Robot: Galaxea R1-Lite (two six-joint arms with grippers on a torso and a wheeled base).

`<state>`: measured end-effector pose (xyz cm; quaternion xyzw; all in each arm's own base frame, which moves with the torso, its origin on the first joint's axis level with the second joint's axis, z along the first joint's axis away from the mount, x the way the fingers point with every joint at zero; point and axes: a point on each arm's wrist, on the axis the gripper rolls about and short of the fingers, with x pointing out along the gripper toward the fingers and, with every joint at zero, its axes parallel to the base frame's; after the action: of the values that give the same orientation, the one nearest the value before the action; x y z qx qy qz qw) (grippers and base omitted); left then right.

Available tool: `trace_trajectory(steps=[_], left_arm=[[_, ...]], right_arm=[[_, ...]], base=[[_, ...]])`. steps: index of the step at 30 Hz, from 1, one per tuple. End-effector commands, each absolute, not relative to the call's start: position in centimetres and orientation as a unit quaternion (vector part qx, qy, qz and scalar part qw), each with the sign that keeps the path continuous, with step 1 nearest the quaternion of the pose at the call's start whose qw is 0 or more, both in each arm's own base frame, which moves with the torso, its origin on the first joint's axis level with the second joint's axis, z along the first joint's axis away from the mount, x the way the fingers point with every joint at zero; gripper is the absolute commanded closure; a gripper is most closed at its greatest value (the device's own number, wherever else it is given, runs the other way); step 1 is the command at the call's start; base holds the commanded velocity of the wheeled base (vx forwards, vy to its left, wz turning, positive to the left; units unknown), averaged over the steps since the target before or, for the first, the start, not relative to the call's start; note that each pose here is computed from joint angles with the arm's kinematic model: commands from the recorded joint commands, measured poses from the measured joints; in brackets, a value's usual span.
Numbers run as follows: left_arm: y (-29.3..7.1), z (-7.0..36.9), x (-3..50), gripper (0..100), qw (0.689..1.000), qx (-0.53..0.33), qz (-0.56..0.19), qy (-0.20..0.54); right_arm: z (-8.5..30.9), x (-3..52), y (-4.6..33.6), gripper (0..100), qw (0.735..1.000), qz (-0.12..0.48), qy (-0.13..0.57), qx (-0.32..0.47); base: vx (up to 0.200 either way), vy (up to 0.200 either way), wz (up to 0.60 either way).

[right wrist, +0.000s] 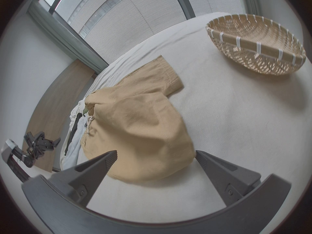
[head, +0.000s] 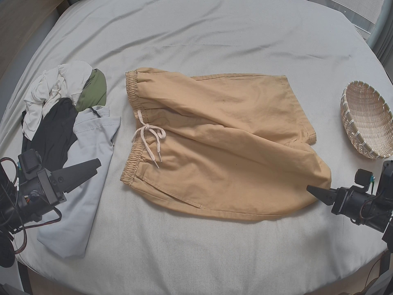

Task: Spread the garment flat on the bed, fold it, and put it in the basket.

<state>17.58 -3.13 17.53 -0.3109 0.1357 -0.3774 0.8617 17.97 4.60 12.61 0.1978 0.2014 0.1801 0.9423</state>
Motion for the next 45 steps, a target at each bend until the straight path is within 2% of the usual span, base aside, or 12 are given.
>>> trace_trajectory(steps=[1, 9, 17, 33, 38, 42, 45], left_arm=[[-3.1, 17.5, 17.6, 0, 0.862, -0.312, -0.375, 0.137], [-3.1, 17.4, 17.6, 0, 0.862, -0.313, -0.374, 0.138], [-3.1, 17.5, 17.5, 0, 0.862, -0.313, -0.376, 0.136], [-3.1, 16.7, 18.5, 0, 0.867, -0.31, -0.361, 0.148], [-3.1, 13.9, 20.6, 0, 0.896, -0.276, -0.3, 0.173], [-3.2, 13.1, 21.0, 0, 0.896, -0.276, -0.298, 0.179], [-3.3, 12.7, 21.4, 0, 0.895, -0.276, -0.298, 0.184]], right_arm=[[12.6, 17.8, 5.5, 0, 0.934, 0.205, 0.209, 0.205], [13.3, 16.7, 5.4, 0, 0.933, 0.223, 0.195, 0.206], [13.5, 16.6, 4.9, 0, 0.937, 0.213, 0.186, 0.207], [15.8, 10.4, 3.3, 0, 0.931, 0.25, 0.144, 0.222], [17.1, 10.5, 2.5, 0, 0.942, 0.208, 0.136, 0.227], [16.9, 11.4, 1.6, 0, 0.949, 0.17, 0.14, 0.226], [16.6, 11.8, 1.6, 0, 0.95, 0.165, 0.148, 0.22]], base=[[0.0, 0.0, 0.0], [0.0, 0.0, 0.0], [0.0, 0.0, 0.0], [0.0, 0.0, 0.0], [0.0, 0.0, 0.0], [0.0, 0.0, 0.0], [0.0, 0.0, 0.0]])
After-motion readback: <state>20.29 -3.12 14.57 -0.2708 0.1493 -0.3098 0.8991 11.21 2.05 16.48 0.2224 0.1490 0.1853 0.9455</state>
